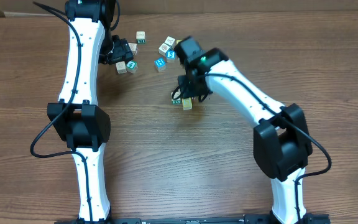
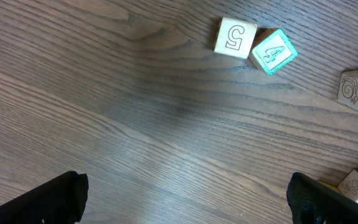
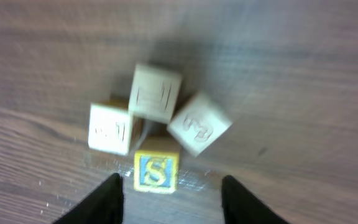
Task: Form a circle
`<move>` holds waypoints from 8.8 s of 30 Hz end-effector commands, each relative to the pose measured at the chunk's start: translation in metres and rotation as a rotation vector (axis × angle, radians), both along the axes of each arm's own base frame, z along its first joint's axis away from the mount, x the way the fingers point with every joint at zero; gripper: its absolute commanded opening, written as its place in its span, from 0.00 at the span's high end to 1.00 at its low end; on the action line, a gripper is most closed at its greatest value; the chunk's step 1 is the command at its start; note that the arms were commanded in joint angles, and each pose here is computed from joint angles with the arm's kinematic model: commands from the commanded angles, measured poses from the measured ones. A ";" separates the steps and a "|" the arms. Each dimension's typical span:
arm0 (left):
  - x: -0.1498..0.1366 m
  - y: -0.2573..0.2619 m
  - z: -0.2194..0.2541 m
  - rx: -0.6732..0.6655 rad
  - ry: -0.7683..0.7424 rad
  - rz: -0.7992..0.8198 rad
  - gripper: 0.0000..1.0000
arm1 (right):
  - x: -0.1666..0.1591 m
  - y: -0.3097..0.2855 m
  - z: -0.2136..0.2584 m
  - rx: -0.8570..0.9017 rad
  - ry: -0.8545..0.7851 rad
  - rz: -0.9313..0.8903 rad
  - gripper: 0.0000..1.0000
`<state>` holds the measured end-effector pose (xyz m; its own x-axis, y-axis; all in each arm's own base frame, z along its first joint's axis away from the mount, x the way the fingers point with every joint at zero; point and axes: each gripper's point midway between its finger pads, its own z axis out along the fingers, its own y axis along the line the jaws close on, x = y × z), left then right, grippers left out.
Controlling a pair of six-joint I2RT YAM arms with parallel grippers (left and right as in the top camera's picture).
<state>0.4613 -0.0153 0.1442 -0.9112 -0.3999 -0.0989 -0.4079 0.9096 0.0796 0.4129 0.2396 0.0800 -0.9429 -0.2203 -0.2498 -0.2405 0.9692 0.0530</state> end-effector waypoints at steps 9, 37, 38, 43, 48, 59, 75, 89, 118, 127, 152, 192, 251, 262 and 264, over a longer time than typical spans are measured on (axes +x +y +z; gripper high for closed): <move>0.003 0.003 0.013 0.013 -0.038 0.006 0.00 | 0.033 -0.045 0.013 -0.050 -0.079 0.290 0.60; 0.003 0.003 0.013 0.013 -0.038 0.006 0.00 | 0.021 -0.010 -0.019 0.037 -0.066 0.401 0.53; 0.003 0.003 0.013 0.013 -0.039 0.006 0.01 | 0.021 -0.010 -0.021 0.038 -0.067 0.401 0.53; 0.003 0.003 0.013 0.013 -0.038 0.006 0.00 | 0.019 -0.011 -0.034 0.038 -0.069 0.400 0.54; 0.003 0.003 0.013 0.013 -0.038 0.006 0.00 | 0.021 -0.012 -0.035 0.030 -0.077 0.397 0.55; 0.003 0.003 0.013 0.013 -0.038 0.006 0.00 | 0.017 -0.013 -0.047 0.032 -0.072 0.394 0.55; 0.003 0.003 0.013 0.013 -0.038 0.006 0.00 | 0.016 -0.014 -0.048 0.031 -0.069 0.394 0.55; 0.003 0.003 0.013 0.013 -0.038 0.006 0.00 | 0.014 -0.015 -0.053 0.031 -0.066 0.394 0.59; 0.003 0.003 0.013 0.013 -0.038 0.006 0.00 | 0.005 -0.020 -0.056 0.040 -0.006 0.287 0.72; 0.003 0.003 0.013 0.013 -0.038 0.006 0.00 | 0.003 -0.028 -0.058 0.001 0.005 0.275 0.72; 0.003 0.003 0.013 0.013 -0.038 0.006 0.00 | 0.011 -0.026 -0.039 -0.005 -0.018 0.271 0.67; 0.003 0.003 0.013 0.013 -0.038 0.006 0.00 | 0.022 -0.022 -0.031 0.040 -0.056 0.187 0.62; 0.003 0.003 0.013 0.013 -0.038 0.006 0.00 | 0.005 -0.017 -0.056 0.094 0.021 0.136 0.73; 0.003 0.003 0.013 0.013 -0.038 0.006 0.00 | 0.004 -0.015 -0.056 0.109 0.029 0.118 0.71; 0.003 0.003 0.013 0.013 -0.038 0.006 0.00 | 0.004 -0.015 -0.056 0.109 0.029 0.118 0.67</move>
<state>0.4614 -0.0154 0.1442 -0.9111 -0.3999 -0.0993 -0.4079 0.9096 0.0794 0.4199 0.2247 0.0275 -0.9132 -0.3096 -0.2650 -0.3568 0.9216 0.1528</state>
